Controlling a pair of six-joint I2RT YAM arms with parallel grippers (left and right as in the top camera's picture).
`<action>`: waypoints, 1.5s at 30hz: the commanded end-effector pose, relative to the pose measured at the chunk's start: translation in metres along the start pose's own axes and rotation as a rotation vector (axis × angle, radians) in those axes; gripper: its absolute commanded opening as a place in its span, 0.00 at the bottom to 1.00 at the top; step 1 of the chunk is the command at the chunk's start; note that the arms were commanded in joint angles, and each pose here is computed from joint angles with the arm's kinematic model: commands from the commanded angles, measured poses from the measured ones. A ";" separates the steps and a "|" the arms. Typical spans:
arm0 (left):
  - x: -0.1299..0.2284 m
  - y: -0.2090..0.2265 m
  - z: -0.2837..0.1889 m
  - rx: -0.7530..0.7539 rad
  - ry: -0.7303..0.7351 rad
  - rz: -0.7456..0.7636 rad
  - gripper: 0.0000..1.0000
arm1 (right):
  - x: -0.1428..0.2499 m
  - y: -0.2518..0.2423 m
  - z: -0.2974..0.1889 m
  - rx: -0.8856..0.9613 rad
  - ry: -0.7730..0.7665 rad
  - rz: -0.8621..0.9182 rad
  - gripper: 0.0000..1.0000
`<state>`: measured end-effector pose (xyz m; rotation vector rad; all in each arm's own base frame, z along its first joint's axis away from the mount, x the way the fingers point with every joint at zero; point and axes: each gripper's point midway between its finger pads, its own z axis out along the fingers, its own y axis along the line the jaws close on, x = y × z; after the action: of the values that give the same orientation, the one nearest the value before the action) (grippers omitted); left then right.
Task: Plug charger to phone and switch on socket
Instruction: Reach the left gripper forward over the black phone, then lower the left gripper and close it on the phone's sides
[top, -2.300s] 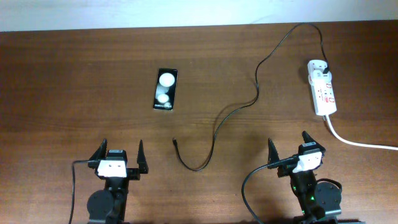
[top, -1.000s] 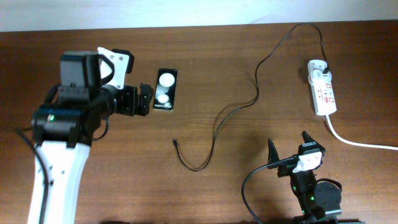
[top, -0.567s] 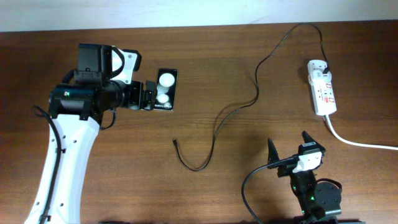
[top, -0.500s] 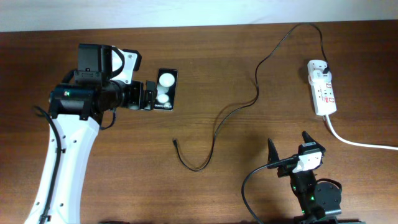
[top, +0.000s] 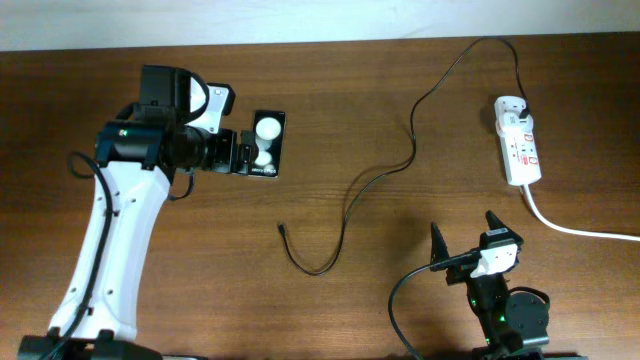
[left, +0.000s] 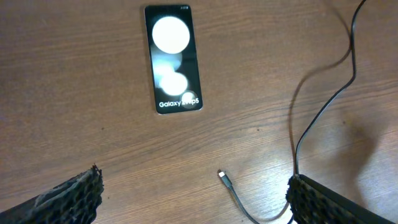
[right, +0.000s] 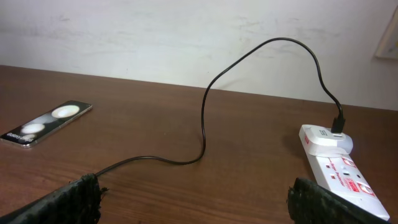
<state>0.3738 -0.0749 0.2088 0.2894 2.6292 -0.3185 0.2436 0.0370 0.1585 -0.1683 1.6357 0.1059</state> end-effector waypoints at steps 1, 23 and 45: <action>-0.002 -0.002 0.009 0.017 0.019 0.015 0.99 | 0.002 0.002 0.000 -0.007 0.003 -0.007 0.99; 0.013 0.014 0.083 -0.085 0.166 -0.198 0.62 | 0.002 0.002 0.000 -0.007 0.003 -0.007 0.99; -0.017 0.019 0.238 -0.205 0.033 -0.027 0.99 | 0.002 0.002 0.000 -0.007 0.003 -0.007 0.99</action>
<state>0.4971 -0.1218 0.0264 0.1576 2.6418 -0.0461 0.2436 0.0370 0.1585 -0.1683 1.6357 0.1059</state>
